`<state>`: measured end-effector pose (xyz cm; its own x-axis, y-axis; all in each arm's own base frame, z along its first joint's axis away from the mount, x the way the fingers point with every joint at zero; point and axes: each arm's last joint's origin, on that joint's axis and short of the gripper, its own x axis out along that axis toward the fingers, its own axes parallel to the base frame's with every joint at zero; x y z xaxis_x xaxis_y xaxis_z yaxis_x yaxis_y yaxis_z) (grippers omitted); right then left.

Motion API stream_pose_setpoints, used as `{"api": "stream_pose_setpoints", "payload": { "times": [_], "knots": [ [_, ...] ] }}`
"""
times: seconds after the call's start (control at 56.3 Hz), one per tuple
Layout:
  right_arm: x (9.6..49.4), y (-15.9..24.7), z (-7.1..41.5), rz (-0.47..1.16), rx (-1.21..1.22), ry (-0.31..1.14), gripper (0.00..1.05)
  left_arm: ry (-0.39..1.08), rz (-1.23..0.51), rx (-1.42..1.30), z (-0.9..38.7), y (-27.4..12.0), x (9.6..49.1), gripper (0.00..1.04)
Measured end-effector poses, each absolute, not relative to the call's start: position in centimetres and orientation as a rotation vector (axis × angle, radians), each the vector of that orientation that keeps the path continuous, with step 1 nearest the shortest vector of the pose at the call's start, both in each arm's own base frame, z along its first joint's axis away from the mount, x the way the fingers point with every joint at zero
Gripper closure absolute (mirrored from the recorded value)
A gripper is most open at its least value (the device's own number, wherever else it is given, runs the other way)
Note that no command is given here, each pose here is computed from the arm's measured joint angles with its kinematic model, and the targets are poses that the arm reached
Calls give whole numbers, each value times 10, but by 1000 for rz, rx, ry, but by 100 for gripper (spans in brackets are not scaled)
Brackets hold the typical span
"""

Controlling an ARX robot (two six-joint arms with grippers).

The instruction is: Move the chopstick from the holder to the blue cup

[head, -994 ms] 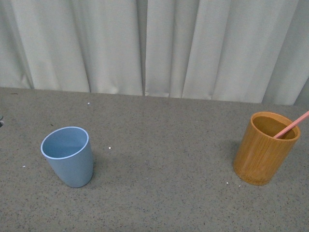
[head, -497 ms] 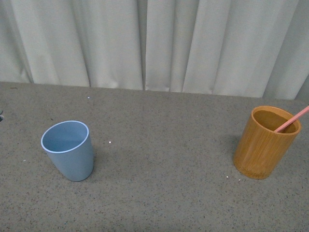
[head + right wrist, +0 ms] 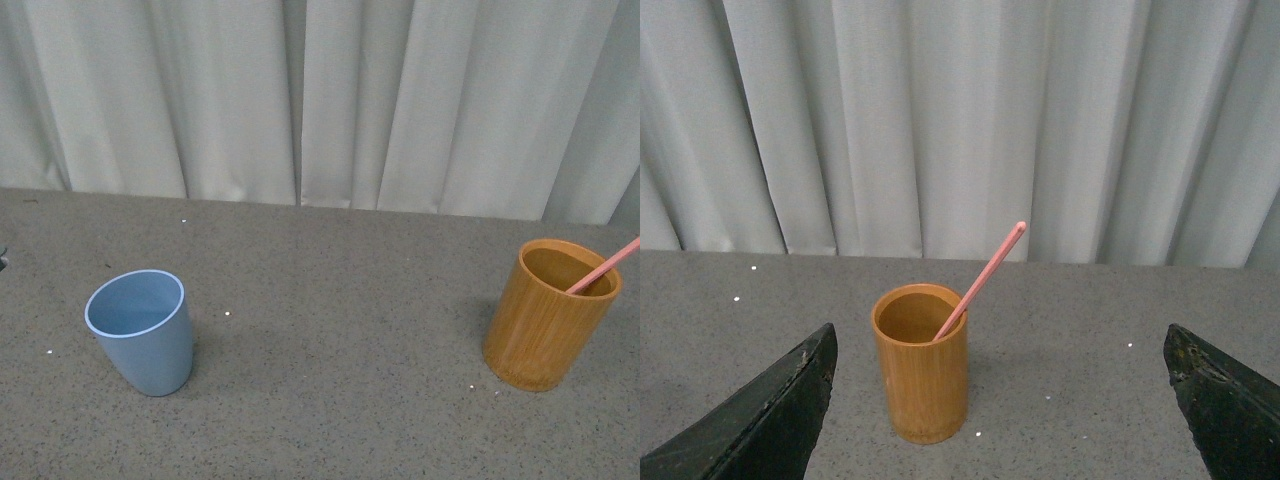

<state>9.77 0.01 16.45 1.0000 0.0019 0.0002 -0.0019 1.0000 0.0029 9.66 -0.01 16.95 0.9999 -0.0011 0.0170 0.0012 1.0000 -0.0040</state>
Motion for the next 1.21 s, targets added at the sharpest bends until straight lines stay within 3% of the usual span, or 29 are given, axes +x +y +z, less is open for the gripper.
{"api": "stream_pose_setpoints", "payload": {
  "times": [0.373,0.479,0.55,0.692,0.905,1.207],
  "knots": [
    [98,0,165,2,3,-1,10,7,10,-34,169,0,97,7],
    [98,0,164,2,3,0,10,183,68,-400,157,1,100,7],
    [98,0,164,2,3,0,10,180,75,-648,157,-1,105,7],
    [98,0,165,2,3,-1,10,180,108,-808,157,3,121,7],
    [98,0,164,2,3,0,10,199,206,-826,159,11,153,7],
    [98,0,164,2,3,0,10,334,292,-762,148,5,203,7]
  ]
}}
